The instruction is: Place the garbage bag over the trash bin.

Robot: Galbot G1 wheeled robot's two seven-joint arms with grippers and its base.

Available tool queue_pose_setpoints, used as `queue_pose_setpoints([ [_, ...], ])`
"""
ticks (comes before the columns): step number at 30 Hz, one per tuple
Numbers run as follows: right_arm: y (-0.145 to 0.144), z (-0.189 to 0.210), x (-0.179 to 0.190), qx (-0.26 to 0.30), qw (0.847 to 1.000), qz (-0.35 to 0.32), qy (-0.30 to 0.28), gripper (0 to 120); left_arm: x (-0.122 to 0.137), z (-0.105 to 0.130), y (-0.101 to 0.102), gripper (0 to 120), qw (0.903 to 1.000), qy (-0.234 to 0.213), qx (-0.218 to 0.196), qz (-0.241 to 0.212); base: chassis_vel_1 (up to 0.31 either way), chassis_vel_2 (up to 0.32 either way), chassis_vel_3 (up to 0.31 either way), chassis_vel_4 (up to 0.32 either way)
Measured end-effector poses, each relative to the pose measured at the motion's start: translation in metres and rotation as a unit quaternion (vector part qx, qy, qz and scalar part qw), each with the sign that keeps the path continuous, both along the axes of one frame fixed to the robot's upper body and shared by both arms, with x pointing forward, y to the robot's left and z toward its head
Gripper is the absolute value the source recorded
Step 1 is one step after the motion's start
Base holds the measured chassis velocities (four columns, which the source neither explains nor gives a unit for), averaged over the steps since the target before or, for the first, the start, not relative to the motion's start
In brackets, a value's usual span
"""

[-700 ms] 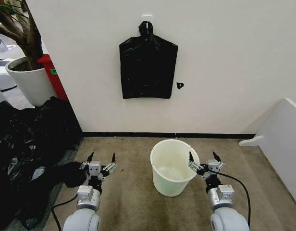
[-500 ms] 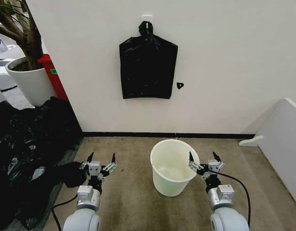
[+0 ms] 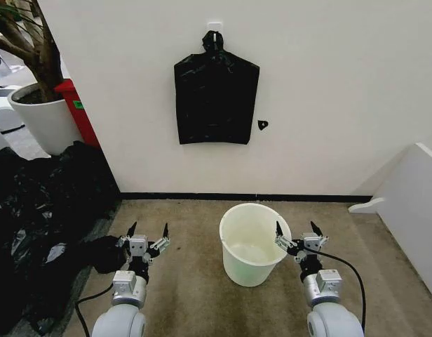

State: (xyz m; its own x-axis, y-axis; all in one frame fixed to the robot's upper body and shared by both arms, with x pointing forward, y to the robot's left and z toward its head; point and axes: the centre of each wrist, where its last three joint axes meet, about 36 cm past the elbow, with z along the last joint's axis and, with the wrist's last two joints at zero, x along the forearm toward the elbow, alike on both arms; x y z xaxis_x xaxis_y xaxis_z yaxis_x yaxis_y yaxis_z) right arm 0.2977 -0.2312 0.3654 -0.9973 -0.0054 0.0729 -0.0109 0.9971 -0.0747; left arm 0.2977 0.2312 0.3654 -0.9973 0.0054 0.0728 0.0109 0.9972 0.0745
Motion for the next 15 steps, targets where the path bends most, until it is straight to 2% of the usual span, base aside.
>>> queue_pose_setpoints([
  [15, 0.0000, 0.0000, -0.0001, 0.000, 1.000, 0.000, 0.000, 100, -0.0002, 0.0000, 0.0004, 100, 1.0000, 0.000, 0.000, 0.000, 0.000, 0.000, 0.000, 0.000],
])
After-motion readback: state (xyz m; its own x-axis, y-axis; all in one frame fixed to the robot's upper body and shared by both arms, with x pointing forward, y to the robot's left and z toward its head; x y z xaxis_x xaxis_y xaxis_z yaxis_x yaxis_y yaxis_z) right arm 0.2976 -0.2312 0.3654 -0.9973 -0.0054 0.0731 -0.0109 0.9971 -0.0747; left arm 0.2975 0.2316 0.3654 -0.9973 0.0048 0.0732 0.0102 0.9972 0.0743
